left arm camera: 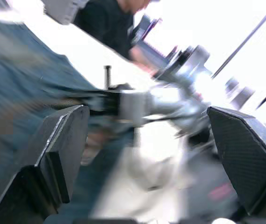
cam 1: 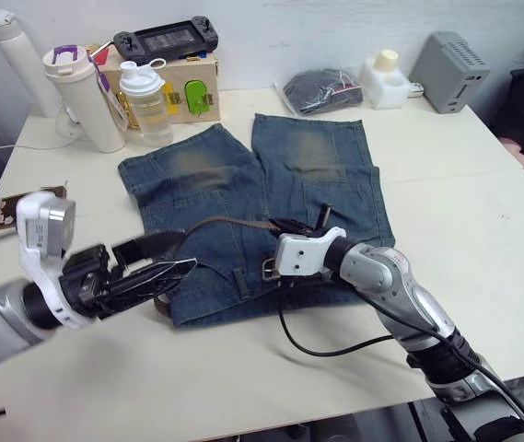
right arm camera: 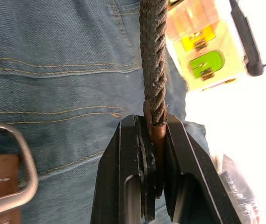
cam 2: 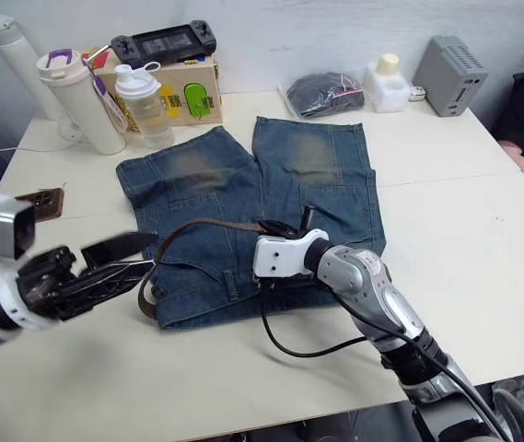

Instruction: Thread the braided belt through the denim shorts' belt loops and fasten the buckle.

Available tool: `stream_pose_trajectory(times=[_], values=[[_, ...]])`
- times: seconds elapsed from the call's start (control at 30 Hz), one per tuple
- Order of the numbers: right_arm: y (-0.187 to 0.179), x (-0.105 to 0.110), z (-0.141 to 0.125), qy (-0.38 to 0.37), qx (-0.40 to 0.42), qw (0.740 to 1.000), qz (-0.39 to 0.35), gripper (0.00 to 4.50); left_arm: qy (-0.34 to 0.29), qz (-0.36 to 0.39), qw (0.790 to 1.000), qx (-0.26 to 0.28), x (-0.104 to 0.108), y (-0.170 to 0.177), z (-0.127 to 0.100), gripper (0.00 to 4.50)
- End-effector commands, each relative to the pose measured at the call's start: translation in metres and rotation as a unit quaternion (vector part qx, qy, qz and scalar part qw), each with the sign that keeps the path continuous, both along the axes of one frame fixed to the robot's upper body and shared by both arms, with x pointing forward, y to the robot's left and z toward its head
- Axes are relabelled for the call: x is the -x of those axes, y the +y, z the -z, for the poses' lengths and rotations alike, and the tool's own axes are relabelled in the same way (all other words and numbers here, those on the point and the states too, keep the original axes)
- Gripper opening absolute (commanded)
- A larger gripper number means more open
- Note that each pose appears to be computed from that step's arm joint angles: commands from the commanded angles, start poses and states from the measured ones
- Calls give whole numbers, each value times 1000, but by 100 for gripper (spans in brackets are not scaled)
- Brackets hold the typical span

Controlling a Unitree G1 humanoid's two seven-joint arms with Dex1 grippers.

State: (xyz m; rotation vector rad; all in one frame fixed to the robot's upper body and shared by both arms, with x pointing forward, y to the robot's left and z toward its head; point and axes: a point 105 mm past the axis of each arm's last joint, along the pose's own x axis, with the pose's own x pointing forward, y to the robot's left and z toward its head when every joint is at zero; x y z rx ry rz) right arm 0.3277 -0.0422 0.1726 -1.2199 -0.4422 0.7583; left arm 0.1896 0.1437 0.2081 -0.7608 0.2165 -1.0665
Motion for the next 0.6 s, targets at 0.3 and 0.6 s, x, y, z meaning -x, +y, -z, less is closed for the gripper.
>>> stream_pose_trajectory(times=[0.3,0.6], values=[[12,13,-13,-111,35,992,-53,0,217,-216,917,255,-42,-25,1,440],[15,20,-13,-116,37,990,-71,0,295,-252,886,255,-55,-24,19,440]])
